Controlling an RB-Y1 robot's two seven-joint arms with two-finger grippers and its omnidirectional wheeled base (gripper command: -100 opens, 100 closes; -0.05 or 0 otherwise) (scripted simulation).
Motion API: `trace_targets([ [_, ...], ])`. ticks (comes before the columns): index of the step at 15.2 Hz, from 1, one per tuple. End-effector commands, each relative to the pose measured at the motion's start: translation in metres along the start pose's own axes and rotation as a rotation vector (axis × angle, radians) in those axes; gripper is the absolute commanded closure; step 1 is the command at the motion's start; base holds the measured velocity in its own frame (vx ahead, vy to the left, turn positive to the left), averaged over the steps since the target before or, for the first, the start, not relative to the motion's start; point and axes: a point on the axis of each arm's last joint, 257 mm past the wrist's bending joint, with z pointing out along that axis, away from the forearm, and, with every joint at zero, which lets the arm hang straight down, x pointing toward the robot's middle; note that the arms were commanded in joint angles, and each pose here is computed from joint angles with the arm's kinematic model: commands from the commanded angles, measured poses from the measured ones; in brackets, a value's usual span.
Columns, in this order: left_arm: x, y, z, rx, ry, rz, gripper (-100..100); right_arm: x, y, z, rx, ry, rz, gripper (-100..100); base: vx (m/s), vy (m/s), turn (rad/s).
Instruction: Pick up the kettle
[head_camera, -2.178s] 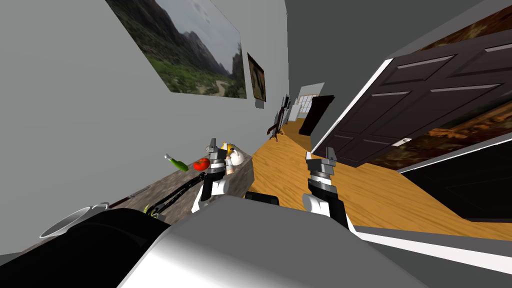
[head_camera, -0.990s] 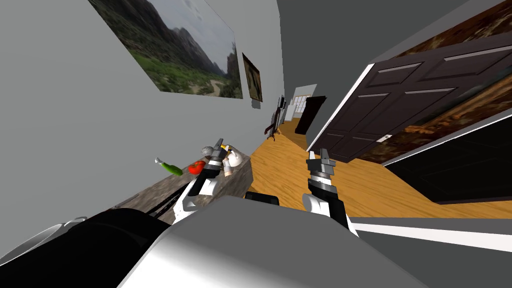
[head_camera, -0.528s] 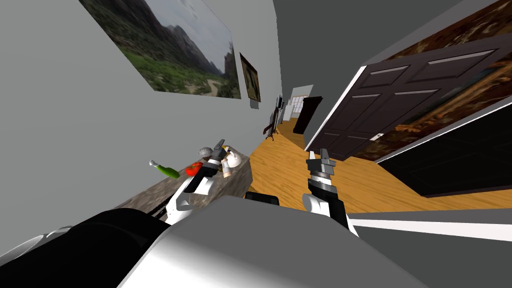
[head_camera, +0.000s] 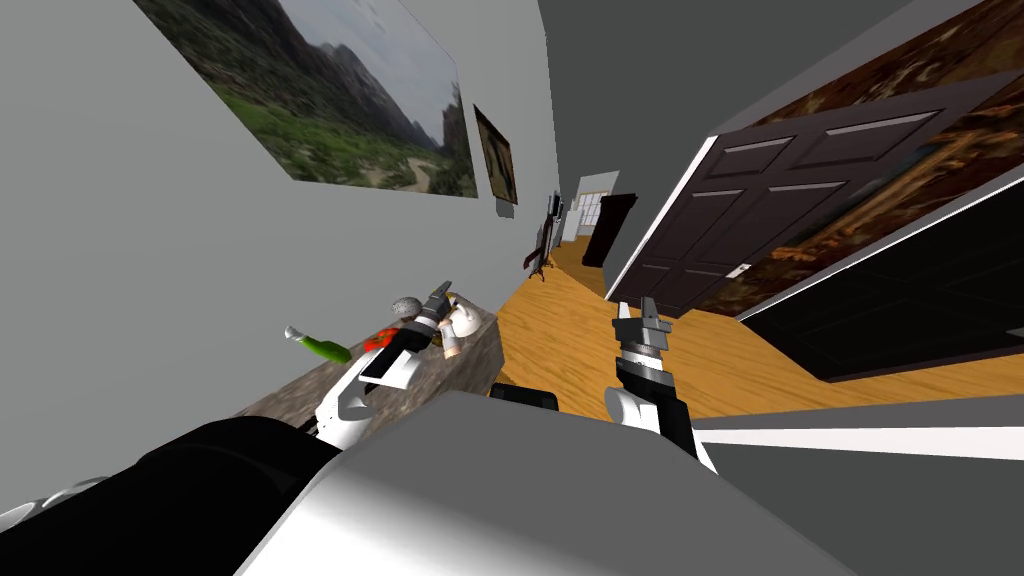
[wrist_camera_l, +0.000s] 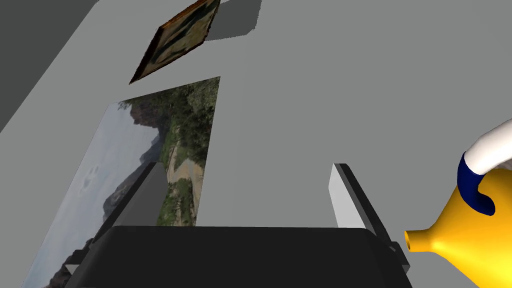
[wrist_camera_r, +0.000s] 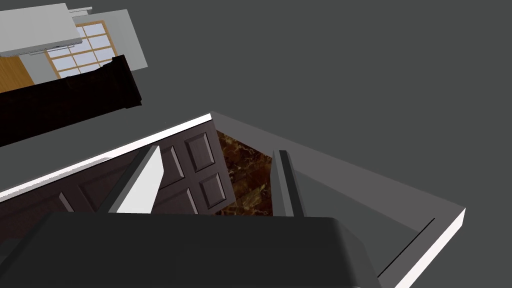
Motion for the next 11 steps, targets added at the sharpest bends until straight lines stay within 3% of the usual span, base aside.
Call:
trace_targets([
  [1, -0.003, 0.007, 0.0, -0.037, 0.003, 0.013, -100, 0.0, 0.0, 0.0, 0.0, 0.0, 0.0, 0, 0.006, 0.007, -0.057],
  [11, -0.017, 0.035, -0.003, -0.202, 0.015, 0.086, -100, 0.0, 0.0, 0.0, 0.0, 0.0, 0.0, 0, 0.008, 0.008, -0.057],
])
